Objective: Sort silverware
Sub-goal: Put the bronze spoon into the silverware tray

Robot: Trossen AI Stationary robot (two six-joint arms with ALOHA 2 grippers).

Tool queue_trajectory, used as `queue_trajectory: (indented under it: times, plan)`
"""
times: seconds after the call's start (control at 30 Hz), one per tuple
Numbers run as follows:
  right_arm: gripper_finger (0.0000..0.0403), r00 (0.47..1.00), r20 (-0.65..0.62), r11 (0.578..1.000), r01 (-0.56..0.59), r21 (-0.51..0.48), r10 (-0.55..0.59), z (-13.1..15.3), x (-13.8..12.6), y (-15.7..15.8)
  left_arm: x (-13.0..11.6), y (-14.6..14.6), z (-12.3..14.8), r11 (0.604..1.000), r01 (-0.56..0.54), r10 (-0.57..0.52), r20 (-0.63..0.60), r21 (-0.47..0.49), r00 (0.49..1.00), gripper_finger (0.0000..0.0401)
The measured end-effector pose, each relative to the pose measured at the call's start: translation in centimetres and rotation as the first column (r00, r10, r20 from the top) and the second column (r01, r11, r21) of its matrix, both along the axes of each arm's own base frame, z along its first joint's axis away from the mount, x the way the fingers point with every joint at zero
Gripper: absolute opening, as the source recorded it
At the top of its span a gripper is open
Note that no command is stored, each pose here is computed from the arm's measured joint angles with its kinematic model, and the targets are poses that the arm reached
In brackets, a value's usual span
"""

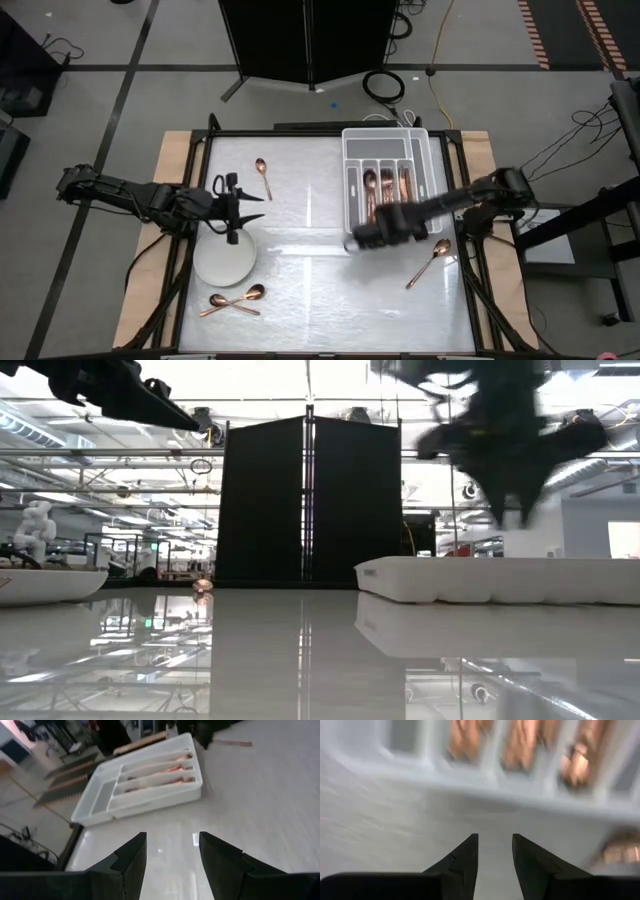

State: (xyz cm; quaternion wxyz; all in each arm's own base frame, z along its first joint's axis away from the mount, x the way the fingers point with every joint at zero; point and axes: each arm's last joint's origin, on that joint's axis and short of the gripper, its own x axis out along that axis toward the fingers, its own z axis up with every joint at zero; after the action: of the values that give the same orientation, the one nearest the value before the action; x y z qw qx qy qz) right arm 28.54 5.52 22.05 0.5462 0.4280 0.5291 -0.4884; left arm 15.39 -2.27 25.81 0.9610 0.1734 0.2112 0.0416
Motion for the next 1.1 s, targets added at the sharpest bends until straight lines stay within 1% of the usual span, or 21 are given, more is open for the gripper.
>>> queue_trajectory:
  times: [0.1, 0.23, 0.33, 0.4, 0.5, 0.6, 0.67, 0.9, 1.1]
  plan:
    - [0.0109, 0.995, -0.061, 0.997, 0.078, -0.004, -0.078, -0.8, -1.6, 3.0, 0.2, 0.0, 0.4, 1.000, 0.014, -0.015, 0.038, 0.028, 0.999, 0.0183]
    - [0.0109, 0.979, -0.080, 0.982, 0.182, -0.052, -0.186, -1.9, -3.5, 5.9, 0.4, -0.1, 1.0, 0.997, 0.033, -0.040, 0.093, 0.075, 0.995, 0.0183]
    - [0.0109, 0.961, -0.089, 0.964, 0.253, -0.084, -0.261, -2.7, -4.9, 7.3, 0.5, -0.1, 1.6, 0.994, 0.038, -0.052, 0.147, 0.099, 0.988, 0.0183]
    - [0.0109, 0.947, -0.103, 0.950, 0.294, -0.101, -0.304, -3.2, -5.8, 8.0, 0.6, -0.2, 1.8, 0.994, 0.051, -0.067, 0.173, 0.092, 0.983, 0.0183]
    - [0.0109, 0.923, -0.128, 0.930, 0.350, -0.115, -0.363, -3.9, -6.9, 8.8, 0.6, -0.3, 1.8, 0.993, 0.089, -0.103, 0.171, 0.083, 0.980, 0.0183]
    - [0.0109, 0.911, -0.167, 0.925, 0.361, -0.117, -0.376, -4.7, -7.7, 9.0, 0.6, -0.3, 1.7, 0.993, 0.089, -0.100, 0.169, 0.071, 0.981, 0.0183]
    - [0.0109, 0.911, -0.164, 0.925, 0.363, -0.113, -0.377, -5.4, -8.0, 8.9, 0.6, -0.3, 1.7, 0.995, 0.087, -0.095, 0.169, 0.054, 0.981, 0.0183]
    - [0.0109, 0.893, -0.204, 0.915, 0.381, -0.135, -0.402, -7.9, -9.2, 7.5, 0.6, -0.3, 1.5, 0.996, 0.082, -0.085, 0.150, 0.028, 0.985, 0.0183]
    - [0.0109, 0.895, -0.201, 0.917, 0.382, -0.118, -0.399, -8.5, -9.4, 7.2, 0.6, -0.3, 1.5, 0.996, 0.082, -0.086, 0.147, 0.029, 0.985, 0.0183]
